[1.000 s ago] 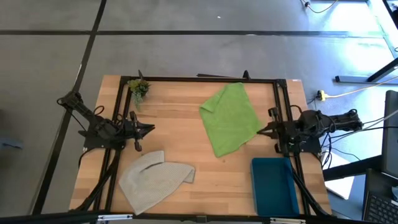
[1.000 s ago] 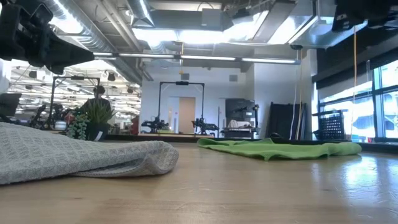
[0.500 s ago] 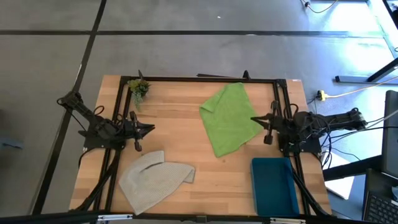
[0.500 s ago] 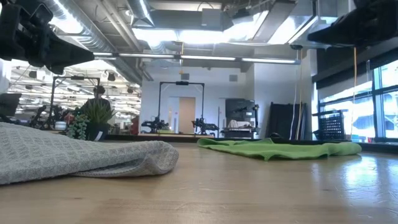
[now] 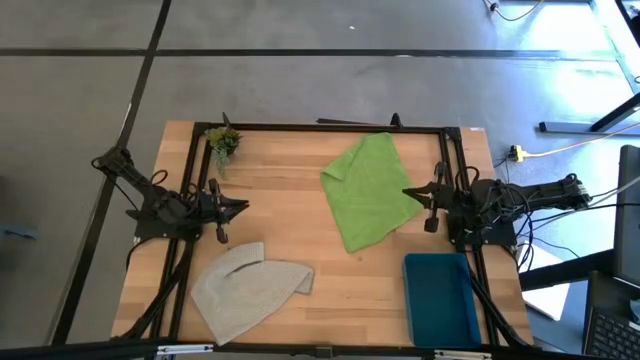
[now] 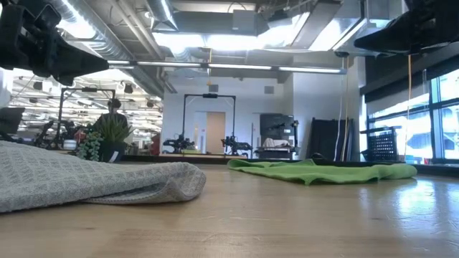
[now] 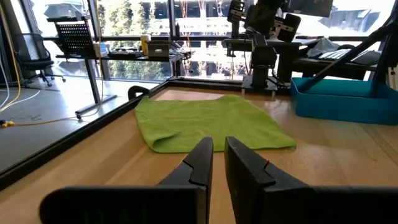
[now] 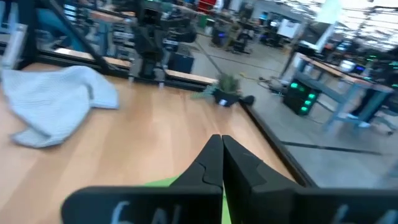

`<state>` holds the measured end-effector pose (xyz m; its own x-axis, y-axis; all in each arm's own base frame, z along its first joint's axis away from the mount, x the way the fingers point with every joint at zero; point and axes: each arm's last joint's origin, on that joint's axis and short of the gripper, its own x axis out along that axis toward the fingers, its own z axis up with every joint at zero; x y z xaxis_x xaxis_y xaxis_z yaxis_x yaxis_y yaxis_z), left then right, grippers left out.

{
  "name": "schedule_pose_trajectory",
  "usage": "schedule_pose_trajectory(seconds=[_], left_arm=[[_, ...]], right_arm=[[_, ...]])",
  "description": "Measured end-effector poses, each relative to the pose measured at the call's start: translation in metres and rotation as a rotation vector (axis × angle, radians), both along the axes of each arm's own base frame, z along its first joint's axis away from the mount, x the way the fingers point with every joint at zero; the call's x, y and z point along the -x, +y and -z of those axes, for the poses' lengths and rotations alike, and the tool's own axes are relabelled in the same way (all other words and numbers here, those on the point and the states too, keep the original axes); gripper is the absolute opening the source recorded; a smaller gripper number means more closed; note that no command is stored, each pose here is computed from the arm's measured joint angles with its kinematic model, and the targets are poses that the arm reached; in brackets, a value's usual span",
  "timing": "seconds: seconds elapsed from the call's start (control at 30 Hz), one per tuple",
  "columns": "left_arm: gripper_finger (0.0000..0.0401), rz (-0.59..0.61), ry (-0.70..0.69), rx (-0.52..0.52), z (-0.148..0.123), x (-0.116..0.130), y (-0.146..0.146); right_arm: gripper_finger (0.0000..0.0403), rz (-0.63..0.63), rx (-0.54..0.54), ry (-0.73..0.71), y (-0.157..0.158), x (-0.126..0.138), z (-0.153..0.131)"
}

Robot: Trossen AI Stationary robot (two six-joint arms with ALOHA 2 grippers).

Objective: Roll microfiber towels into tight, uniform cylinder then place into a basket
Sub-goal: Roll the green microfiber cloth

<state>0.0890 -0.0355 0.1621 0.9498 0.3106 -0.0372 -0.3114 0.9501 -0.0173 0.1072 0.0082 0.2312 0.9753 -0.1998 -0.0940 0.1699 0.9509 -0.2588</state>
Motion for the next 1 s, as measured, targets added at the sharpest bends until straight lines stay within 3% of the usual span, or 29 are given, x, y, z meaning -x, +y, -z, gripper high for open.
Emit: schedule_pose_trajectory(seconds=[0.23,0.5,0.77,1.0], left_arm=[[0.003,0.0,0.0,-0.003,0.0,0.0,0.0],[0.003,0.019,-0.004,-0.103,-0.005,0.0,-0.001],[0.003,0.061,-0.064,-0.214,-0.031,0.002,0.0],[0.003,0.003,-0.048,-0.308,-0.059,-0.001,0.004]], right_arm=[[0.0004,-0.033,-0.016,-0.063,0.001,-0.001,-0.006],[0.0006,-0.008,0.042,-0.125,-0.002,-0.001,-0.013],[0.0003,0.068,0.09,-0.194,-0.01,-0.001,-0.021],[0.0002,0.173,0.099,-0.168,-0.021,-0.009,-0.037]])
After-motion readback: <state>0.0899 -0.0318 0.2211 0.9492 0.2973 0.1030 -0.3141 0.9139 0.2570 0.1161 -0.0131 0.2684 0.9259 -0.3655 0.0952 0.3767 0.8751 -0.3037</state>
